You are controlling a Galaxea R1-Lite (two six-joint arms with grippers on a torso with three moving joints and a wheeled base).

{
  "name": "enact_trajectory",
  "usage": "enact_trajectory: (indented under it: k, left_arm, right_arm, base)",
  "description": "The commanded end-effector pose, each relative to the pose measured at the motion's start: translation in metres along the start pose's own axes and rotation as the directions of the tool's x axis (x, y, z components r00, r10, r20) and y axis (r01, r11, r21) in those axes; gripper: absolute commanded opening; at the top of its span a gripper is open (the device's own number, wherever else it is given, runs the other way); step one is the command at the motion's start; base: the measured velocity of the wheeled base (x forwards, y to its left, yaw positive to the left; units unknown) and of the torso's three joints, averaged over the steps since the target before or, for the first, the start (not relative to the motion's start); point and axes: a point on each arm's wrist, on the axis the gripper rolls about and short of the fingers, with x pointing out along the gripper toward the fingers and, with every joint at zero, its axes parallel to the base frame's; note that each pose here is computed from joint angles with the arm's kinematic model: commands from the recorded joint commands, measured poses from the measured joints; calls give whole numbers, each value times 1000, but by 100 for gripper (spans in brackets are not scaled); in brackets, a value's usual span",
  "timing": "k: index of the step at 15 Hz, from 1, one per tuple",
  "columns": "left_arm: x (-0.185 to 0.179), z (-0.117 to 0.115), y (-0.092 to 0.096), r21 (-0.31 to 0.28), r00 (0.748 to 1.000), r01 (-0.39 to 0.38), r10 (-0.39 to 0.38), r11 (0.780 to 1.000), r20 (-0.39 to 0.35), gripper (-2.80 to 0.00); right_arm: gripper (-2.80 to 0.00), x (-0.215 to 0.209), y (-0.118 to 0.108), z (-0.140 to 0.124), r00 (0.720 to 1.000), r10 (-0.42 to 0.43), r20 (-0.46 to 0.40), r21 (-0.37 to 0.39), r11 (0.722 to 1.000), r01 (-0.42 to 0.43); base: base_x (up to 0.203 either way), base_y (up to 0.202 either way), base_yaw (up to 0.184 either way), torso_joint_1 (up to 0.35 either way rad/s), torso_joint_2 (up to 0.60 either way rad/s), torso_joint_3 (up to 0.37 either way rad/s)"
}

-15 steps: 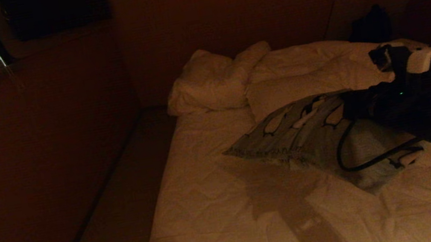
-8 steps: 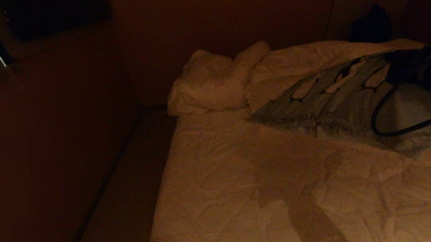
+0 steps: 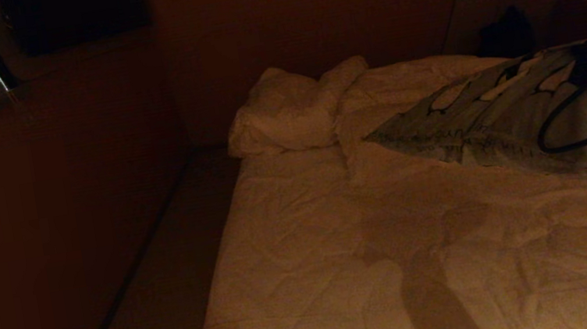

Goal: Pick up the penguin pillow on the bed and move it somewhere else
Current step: Move to the head of the bed

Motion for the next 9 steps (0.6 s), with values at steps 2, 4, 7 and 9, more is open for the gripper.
enact_trajectory:
  k: [2, 4, 7, 9]
  left_arm:
    - [0, 0, 0, -1, 1000, 1, -1, 1000, 1, -280]
    - [0, 0, 0, 0, 1000, 0, 0, 1000, 0, -280]
    - [0, 0, 0, -1, 1000, -1, 1, 1000, 1, -280]
    - [0, 0, 0, 1, 1000, -1, 1, 1000, -1, -280]
  right_arm:
    - [-280, 4, -7, 3, 1000, -13, 13, 0, 1000, 13]
    - [-280, 5, -17, 5, 1000, -21, 19, -4, 1000, 21]
    - [-280, 7, -31, 12, 998, -46, 42, -6, 999, 46]
    - [-280, 7, -35, 13, 998, -48, 42, -6, 999, 48]
  base:
    - [0, 0, 0, 0, 0, 0]
    - [0, 0, 0, 0, 0, 0]
    - [0, 0, 0, 0, 0, 0]
    - [0, 0, 0, 0, 0, 0]
